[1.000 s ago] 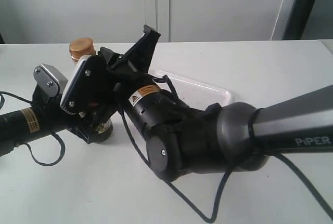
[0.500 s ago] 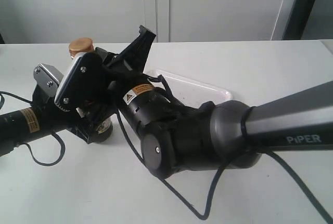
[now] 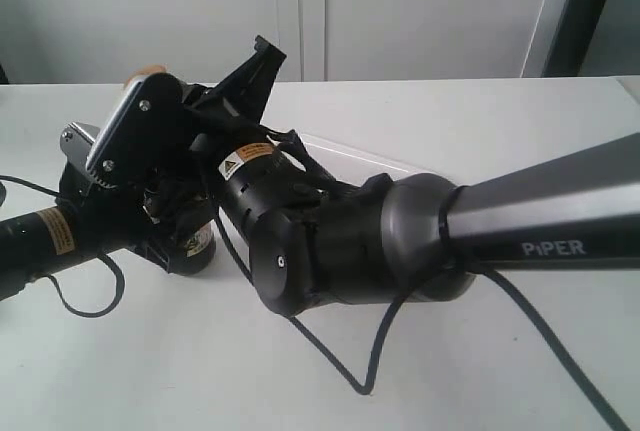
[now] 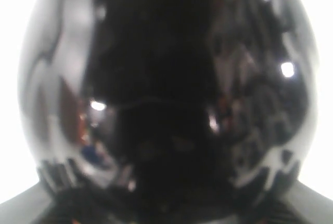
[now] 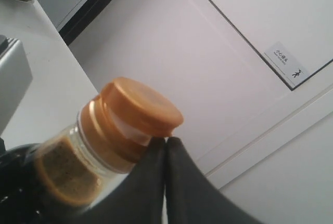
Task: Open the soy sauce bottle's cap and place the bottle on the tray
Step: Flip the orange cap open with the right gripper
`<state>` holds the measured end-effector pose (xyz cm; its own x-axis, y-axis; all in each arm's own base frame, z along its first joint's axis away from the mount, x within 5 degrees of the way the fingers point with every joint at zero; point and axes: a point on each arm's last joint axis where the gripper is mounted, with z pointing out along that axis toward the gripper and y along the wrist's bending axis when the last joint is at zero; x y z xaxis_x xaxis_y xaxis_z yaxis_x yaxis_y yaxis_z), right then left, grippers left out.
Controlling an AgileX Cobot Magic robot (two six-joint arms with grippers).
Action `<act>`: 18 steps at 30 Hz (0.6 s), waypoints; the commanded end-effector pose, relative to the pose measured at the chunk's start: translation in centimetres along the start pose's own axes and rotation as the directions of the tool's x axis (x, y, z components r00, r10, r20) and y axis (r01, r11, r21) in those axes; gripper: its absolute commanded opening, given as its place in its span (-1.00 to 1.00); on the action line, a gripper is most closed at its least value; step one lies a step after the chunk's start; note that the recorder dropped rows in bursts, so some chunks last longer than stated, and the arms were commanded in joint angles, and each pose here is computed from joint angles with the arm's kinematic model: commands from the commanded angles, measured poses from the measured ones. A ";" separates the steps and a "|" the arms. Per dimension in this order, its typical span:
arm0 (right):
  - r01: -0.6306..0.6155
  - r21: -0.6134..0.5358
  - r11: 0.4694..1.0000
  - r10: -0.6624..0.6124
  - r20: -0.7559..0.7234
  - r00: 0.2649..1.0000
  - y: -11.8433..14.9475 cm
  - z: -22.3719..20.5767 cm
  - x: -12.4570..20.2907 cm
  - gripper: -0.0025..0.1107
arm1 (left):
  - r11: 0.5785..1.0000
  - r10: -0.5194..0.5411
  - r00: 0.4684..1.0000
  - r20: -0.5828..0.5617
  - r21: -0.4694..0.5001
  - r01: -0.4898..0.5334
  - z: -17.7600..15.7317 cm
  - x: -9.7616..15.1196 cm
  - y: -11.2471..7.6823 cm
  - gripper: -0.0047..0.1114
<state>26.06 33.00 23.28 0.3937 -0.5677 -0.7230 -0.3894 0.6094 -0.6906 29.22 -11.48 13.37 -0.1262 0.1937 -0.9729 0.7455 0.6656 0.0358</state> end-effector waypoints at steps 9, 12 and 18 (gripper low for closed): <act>-0.014 -0.017 1.000 0.014 0.026 1.000 -0.3 0.6 -1.1 -0.96 | 0.998 0.046 0.999 -0.020 0.037 -0.046 -0.1 0.2 -0.5 -0.92; -0.022 -0.007 1.000 0.022 0.039 0.999 -0.6 0.9 -1.6 -0.96 | 0.998 0.046 0.999 -0.020 0.037 -0.046 -0.1 0.2 -0.5 -0.92; -0.037 -0.031 0.999 0.039 0.056 0.998 -1.0 1.6 -2.9 -0.96 | 0.998 0.048 0.999 -0.020 0.035 -0.047 -0.1 0.2 -0.5 -0.92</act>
<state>26.58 34.41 25.44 0.4146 -0.5276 -0.7414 -0.4148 0.6156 -0.6700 29.16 -11.53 13.36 -0.1111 0.2094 -0.9715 0.7535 0.6552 0.0550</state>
